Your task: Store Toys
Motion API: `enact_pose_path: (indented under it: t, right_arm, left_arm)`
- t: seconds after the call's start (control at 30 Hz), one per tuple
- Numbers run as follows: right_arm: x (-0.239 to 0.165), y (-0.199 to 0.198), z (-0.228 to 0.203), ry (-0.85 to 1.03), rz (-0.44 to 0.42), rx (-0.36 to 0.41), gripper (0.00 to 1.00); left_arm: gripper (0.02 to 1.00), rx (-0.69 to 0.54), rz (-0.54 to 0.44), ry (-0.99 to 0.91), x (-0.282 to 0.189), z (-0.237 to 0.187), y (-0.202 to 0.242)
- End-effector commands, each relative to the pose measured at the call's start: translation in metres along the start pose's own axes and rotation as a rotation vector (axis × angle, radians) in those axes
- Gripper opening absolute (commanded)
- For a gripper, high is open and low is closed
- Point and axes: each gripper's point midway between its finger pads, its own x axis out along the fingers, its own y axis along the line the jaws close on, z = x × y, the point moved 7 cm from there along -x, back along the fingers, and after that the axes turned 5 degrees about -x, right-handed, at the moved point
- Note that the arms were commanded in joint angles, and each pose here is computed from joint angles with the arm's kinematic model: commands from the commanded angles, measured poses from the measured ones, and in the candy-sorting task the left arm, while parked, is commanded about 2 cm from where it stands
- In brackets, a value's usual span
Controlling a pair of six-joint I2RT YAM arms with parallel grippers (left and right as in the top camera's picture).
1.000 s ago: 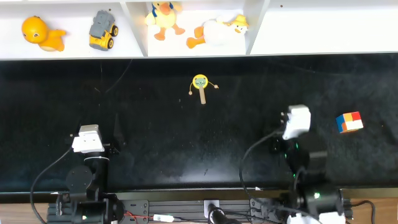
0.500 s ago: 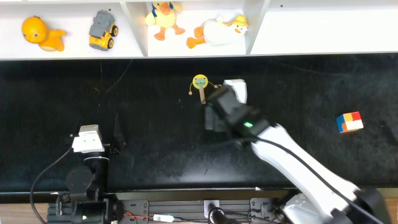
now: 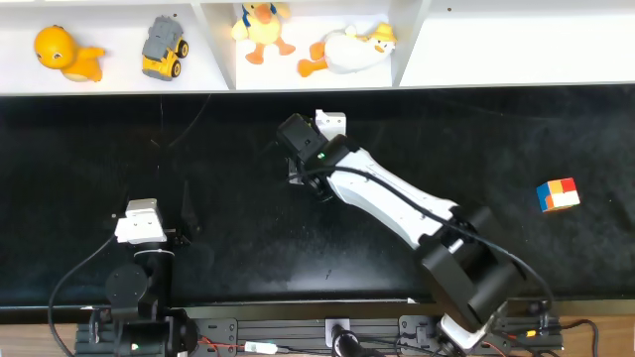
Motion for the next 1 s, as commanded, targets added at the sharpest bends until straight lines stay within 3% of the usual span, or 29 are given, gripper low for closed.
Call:
enact_pose_path:
  t: [0.03,0.13,0.23,0.3,0.37,0.73,0.83,1.0]
  right_arm:
    - [0.006,0.007,0.005,-0.009,-0.008,0.017,0.972]
    - [0.012,0.007,0.004,-0.001,-0.02,0.015,0.965]
    - [0.02,0.009,0.003,0.0,-0.026,0.013,0.901]
    - [0.024,0.009,0.003,-0.005,-0.033,0.012,0.807]
    - [0.027,0.01,0.004,-0.009,-0.041,0.012,0.79]
    - [0.029,0.009,0.005,-0.021,-0.05,0.011,0.148]
    - [0.019,0.008,0.006,-0.029,-0.043,0.015,0.042]
    - [-0.009,-0.01,0.004,-0.062,-0.021,0.036,0.042]
  left_arm:
    - [0.998,-0.01,0.003,-0.01,0.0,0.0,0.0]
    - [0.998,-0.01,0.003,-0.01,0.0,0.0,0.0]
    - [0.998,-0.01,0.003,-0.01,0.0,0.0,0.0]
    - [0.998,-0.01,0.003,-0.01,0.0,0.0,0.0]
    - [0.996,-0.01,0.003,-0.01,0.0,0.0,0.0]
    - [0.998,-0.01,0.003,-0.01,0.0,0.0,0.0]
    - [0.998,-0.01,0.003,-0.01,0.0,0.0,0.0]
    - [0.998,-0.01,0.003,-0.01,0.0,0.0,0.0]
